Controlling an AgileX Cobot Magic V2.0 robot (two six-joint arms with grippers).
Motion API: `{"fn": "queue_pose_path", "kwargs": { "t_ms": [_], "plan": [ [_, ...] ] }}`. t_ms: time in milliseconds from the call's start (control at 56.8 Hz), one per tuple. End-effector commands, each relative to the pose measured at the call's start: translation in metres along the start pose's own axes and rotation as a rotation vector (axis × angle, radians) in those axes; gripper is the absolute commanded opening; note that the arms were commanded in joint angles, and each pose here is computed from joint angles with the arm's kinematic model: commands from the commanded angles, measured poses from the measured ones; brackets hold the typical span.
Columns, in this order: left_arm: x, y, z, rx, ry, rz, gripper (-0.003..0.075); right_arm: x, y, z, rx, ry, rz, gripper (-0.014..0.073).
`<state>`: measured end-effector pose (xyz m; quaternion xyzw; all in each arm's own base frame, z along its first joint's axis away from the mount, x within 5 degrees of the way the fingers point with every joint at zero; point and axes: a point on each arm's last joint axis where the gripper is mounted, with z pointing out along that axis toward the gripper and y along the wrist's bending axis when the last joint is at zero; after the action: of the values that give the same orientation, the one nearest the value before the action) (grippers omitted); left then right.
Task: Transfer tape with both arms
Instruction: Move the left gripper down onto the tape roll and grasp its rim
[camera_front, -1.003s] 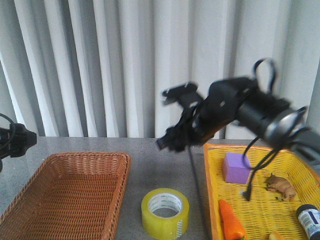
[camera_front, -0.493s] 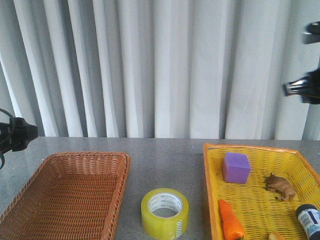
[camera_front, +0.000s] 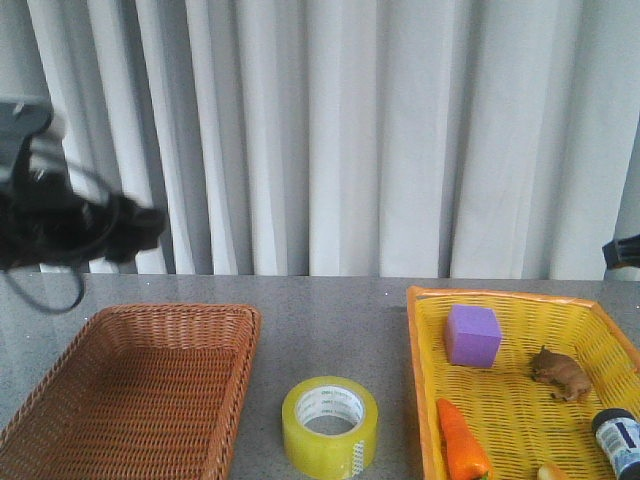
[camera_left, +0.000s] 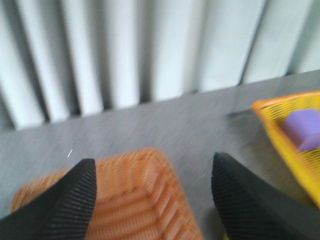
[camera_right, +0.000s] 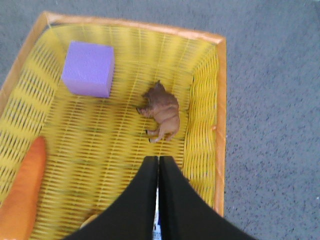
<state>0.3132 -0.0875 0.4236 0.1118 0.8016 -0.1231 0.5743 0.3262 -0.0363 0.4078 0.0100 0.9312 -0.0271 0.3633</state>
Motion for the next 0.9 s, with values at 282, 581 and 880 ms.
{"fn": "queue_pose_path", "kwargs": {
  "t_ms": [282, 581, 880],
  "plan": [
    [-0.041, -0.074, 0.069, 0.158, 0.084, 0.22, 0.0465, -0.006, -0.002, -0.02, 0.011, -0.082, -0.006, -0.0007],
    [0.024, -0.087, 0.152, 0.138, 0.377, 0.107, 0.0465, -0.005, -0.002, -0.02, 0.01, -0.075, -0.006, -0.0007],
    [0.06, -0.098, 0.183, 0.142, 0.525, 0.122, 0.0465, -0.005, -0.002, -0.02, 0.01, -0.075, -0.006, -0.0007]
  ]
}}
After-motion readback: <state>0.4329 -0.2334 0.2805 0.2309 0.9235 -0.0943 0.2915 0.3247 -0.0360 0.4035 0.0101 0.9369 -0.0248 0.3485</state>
